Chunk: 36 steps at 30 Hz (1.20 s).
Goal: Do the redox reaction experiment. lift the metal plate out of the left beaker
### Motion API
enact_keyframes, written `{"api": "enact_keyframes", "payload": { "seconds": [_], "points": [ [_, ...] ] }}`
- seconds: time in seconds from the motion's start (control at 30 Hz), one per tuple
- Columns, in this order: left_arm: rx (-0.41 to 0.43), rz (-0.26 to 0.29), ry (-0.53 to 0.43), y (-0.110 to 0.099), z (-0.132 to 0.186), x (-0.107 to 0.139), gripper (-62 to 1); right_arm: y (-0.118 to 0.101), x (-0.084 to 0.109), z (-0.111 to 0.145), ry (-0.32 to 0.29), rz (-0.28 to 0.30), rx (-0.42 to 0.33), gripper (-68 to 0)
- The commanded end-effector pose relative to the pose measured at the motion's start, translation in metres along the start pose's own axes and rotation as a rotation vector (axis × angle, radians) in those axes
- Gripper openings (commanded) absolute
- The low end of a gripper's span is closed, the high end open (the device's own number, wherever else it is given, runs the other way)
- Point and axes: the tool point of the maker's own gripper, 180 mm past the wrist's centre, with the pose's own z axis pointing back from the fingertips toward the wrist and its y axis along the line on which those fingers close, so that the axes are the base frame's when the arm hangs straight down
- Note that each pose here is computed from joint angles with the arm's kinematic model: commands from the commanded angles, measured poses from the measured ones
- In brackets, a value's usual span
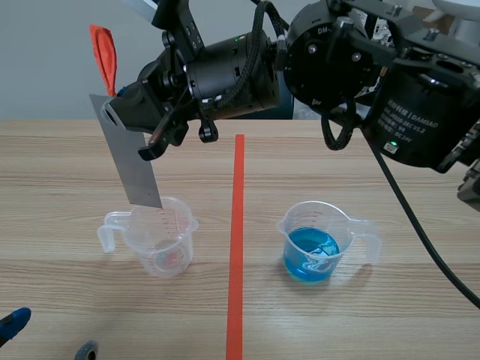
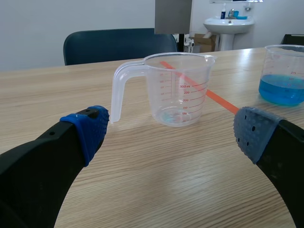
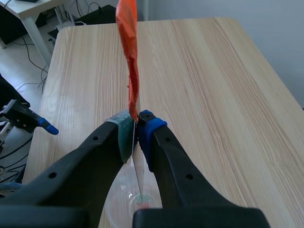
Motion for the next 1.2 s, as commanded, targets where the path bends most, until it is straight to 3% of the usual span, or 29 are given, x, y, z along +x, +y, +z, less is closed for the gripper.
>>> {"api": "enact_keyframes", "payload": {
  "seconds": [0.0,0.2,0.33,0.73,1.17],
  "points": [
    [0.005,-0.006,-0.048,0.004,0.001,0.010,-5.8,-0.003,0.024,0.004,-0.054,0.012,-0.003,-66.9],
    [0.005,-0.006,-0.048,0.004,0.001,0.010,-5.8,-0.002,0.054,0.017,-0.090,0.018,-0.003,-66.9],
    [0.005,-0.006,-0.048,0.004,0.001,0.010,-5.8,-0.001,0.064,0.023,-0.104,-0.011,0.008,-66.9],
    [0.005,-0.006,-0.048,0.004,0.001,0.010,-5.8,0.003,0.064,0.024,-0.101,-0.046,0.032,-66.9],
    [0.005,-0.006,-0.048,0.004,0.001,0.010,-5.8,0.003,0.063,0.024,-0.098,-0.046,0.033,-66.9]
  ]
}}
